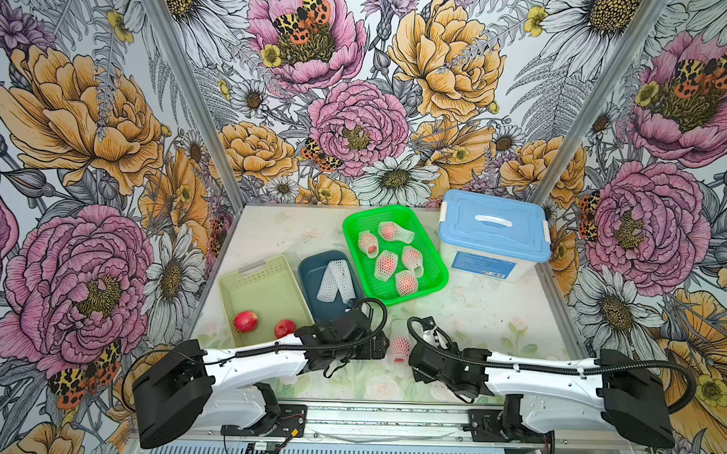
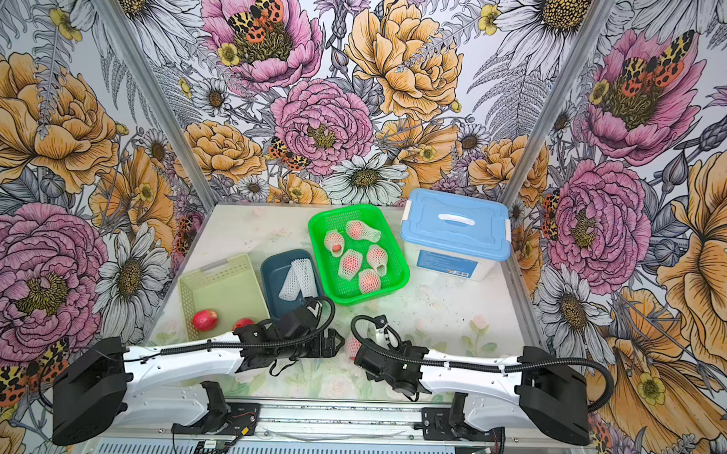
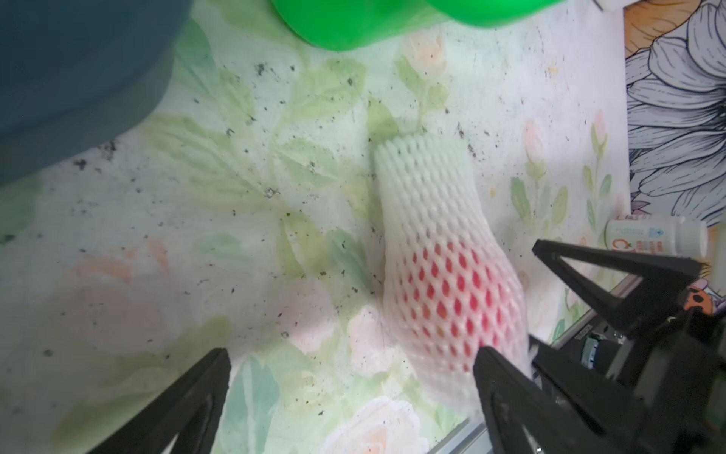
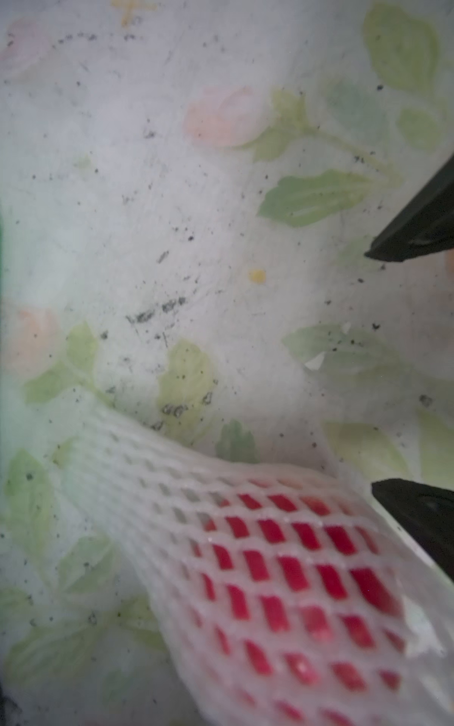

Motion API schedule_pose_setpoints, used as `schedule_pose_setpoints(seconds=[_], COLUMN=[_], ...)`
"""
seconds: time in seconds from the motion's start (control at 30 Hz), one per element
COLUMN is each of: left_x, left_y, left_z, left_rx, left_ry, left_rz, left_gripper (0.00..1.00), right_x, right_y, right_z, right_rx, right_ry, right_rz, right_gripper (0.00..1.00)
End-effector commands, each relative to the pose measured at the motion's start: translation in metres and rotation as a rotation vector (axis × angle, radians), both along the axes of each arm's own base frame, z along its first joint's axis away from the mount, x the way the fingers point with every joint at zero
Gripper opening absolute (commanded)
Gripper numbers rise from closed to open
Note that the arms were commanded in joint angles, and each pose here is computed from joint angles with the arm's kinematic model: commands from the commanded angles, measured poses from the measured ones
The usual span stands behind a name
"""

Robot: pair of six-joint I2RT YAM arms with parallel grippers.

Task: Remove foam nets from apples
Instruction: Remove the foam net from the apple.

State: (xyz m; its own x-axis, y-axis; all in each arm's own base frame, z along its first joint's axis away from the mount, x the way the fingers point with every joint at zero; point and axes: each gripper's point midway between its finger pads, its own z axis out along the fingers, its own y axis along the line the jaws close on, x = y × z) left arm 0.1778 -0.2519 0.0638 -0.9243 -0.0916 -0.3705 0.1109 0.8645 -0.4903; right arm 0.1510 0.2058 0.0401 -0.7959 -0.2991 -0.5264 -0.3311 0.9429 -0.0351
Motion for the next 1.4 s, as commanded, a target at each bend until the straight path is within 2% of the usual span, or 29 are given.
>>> schedule_pose_setpoints(seconds=[0.0,0.13,0.37,0.63,0.97,1.2,1.37], left_x=[0.004,0.007,0.011,0.012,0.013,0.011,0.011], left_y=[0.010,0.013,0.027,0.025,0.016,0.011,0.013], left_z=[-0.001,0.002,0.001,0.004,0.000,-0.007,-0.009], left_rx=[0.003,0.004,0.000,-0.013,0.009,0.024,0.034], left_ry=[0.003,0.001,0.011,0.013,0.035,0.058,0.060], left_rz=[0.035,0.039,0.071,0.053,0.005,-0.029,-0.028], left_gripper=[0.99,0.99,0.99,0.99,0.99,0.99,0.99], right_x=[-0.001,-0.002,0.012,0.041,0.073,0.086,0.088], right_y=[0.034,0.054,0.024,-0.002,0.027,0.062,0.073], right_z=[0.018,0.033,0.051,0.057,0.046,0.034,0.031], right_rx=[0.054,0.076,0.218,0.402,0.769,0.880,0.899], right_ry=[-0.060,-0.093,-0.076,-0.020,0.102,0.166,0.183], right_rz=[0.045,0.101,0.004,-0.098,-0.130,-0.078,-0.053], right_gripper=[0.90,0.91,0.92,0.94,0.93,0.92,0.92])
